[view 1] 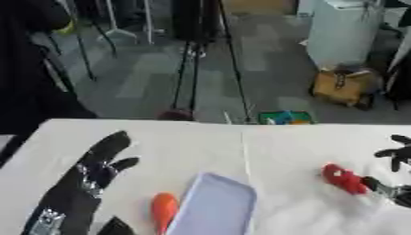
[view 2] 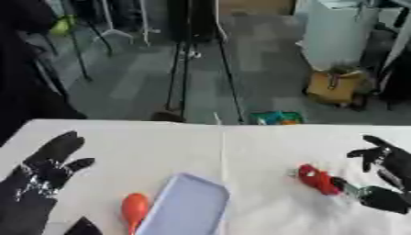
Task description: Pick up objects on the table and place them in the box.
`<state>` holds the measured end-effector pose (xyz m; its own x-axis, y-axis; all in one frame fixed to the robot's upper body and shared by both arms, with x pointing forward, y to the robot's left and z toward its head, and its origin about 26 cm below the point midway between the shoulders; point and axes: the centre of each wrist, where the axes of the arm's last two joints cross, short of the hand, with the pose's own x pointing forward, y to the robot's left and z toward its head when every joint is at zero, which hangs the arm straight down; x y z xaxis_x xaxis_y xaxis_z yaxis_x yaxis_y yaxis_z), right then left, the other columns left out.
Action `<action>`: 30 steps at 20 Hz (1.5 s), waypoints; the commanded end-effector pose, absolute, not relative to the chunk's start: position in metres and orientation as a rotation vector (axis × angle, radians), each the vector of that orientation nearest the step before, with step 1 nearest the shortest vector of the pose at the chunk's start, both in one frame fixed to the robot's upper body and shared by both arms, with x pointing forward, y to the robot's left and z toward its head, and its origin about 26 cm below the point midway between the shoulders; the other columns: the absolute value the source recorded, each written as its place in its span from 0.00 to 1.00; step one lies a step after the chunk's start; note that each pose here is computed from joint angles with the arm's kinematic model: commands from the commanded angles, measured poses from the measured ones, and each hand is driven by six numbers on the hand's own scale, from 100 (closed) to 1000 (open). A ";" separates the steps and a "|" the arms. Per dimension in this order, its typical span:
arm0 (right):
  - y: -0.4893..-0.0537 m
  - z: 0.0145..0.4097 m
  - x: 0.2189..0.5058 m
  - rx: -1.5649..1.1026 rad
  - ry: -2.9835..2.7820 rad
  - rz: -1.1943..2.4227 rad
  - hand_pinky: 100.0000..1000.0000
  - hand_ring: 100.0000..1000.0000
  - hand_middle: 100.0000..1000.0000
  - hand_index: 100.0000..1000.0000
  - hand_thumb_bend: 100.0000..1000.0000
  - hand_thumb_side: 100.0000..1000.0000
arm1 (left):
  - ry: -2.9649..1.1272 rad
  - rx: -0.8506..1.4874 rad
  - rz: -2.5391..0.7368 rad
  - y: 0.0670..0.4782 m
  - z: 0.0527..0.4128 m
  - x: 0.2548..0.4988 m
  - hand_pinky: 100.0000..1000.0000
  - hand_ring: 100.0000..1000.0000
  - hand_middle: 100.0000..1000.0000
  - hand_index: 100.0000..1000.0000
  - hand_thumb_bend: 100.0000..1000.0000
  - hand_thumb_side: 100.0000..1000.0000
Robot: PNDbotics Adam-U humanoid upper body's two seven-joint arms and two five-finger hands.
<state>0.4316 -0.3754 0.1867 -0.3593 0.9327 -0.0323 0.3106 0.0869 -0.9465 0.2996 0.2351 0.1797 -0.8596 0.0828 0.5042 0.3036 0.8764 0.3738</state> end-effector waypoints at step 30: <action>-0.358 0.199 0.434 -1.425 -1.797 1.294 0.85 0.99 0.45 0.82 0.53 0.95 | -2.592 -0.253 -0.642 0.238 0.187 0.299 0.89 1.00 0.95 0.91 0.04 1.00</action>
